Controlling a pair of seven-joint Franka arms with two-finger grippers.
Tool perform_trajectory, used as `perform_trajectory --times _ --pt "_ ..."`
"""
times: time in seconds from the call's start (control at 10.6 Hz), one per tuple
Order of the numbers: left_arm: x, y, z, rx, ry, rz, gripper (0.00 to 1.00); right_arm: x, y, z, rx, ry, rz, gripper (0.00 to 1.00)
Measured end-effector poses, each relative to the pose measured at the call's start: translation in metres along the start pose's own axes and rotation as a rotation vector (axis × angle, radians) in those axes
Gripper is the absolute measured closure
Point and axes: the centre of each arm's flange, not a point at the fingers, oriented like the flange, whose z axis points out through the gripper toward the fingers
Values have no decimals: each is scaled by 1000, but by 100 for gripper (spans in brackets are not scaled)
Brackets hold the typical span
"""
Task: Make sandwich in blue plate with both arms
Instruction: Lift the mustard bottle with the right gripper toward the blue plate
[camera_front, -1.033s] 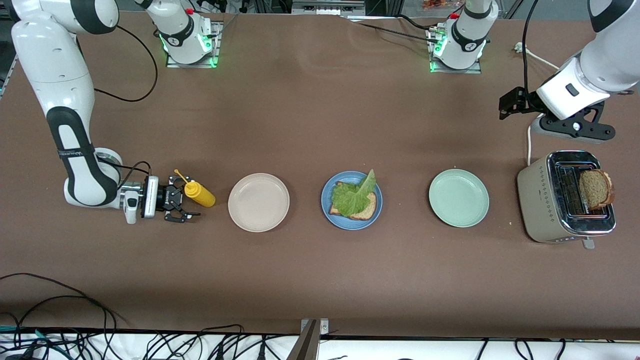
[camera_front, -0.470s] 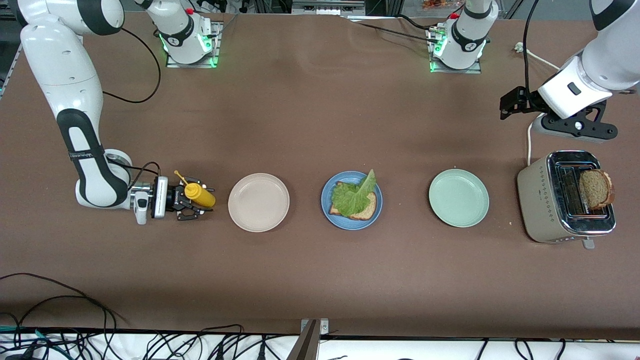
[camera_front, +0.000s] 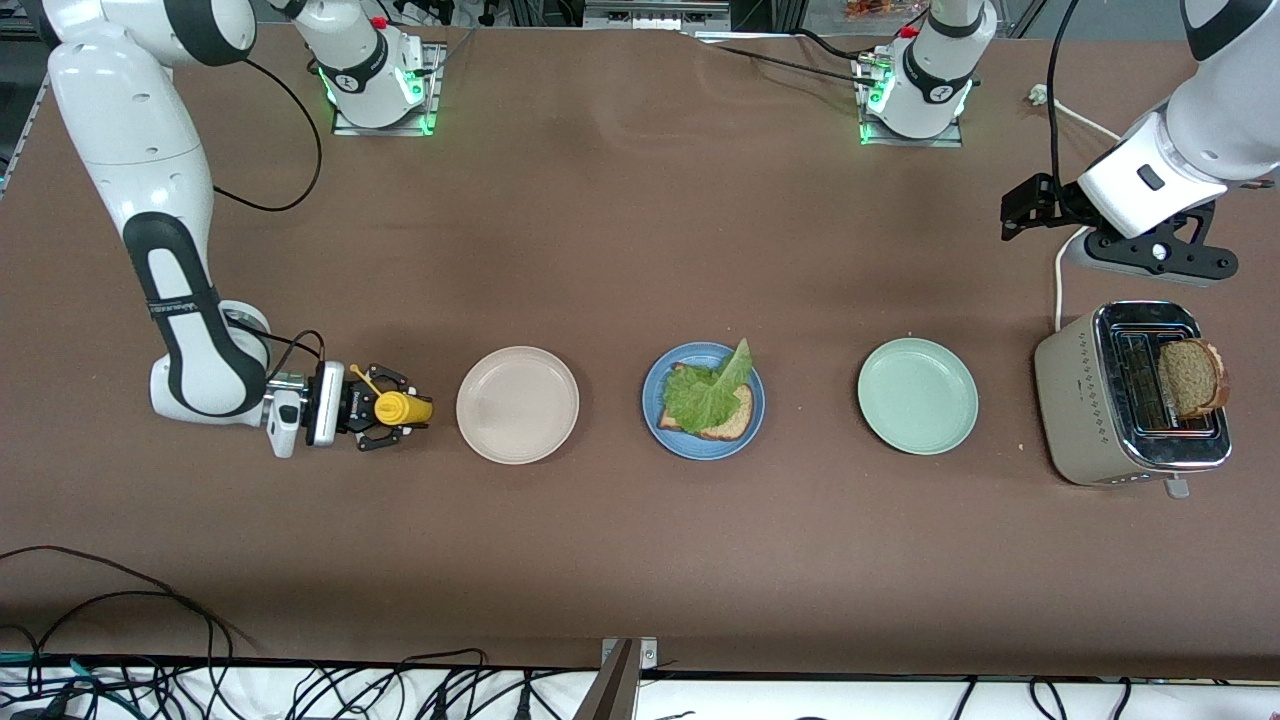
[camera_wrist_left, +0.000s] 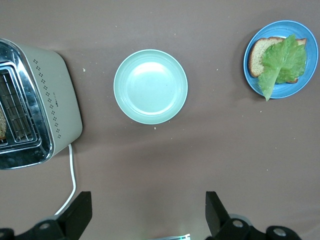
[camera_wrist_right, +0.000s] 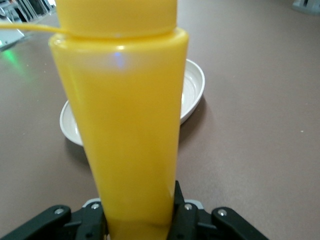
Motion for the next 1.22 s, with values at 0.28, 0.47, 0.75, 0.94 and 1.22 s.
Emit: perform_trajectory --times 0.28,0.47,0.75,0.94,1.22 --pt "0 0 -1 0 3 -1 0 81 -4 -9 48 -241 91 60" --pt "0 -1 -1 0 3 -1 0 142 -17 -7 33 -370 141 67" --pt "0 -1 -2 0 3 -1 0 213 -45 16 -10 -551 198 67" --pt "0 -1 -2 0 4 -2 0 243 -62 39 -48 -653 223 67" --pt "0 -1 -2 0 4 -2 0 284 -99 97 -131 -825 235 67"
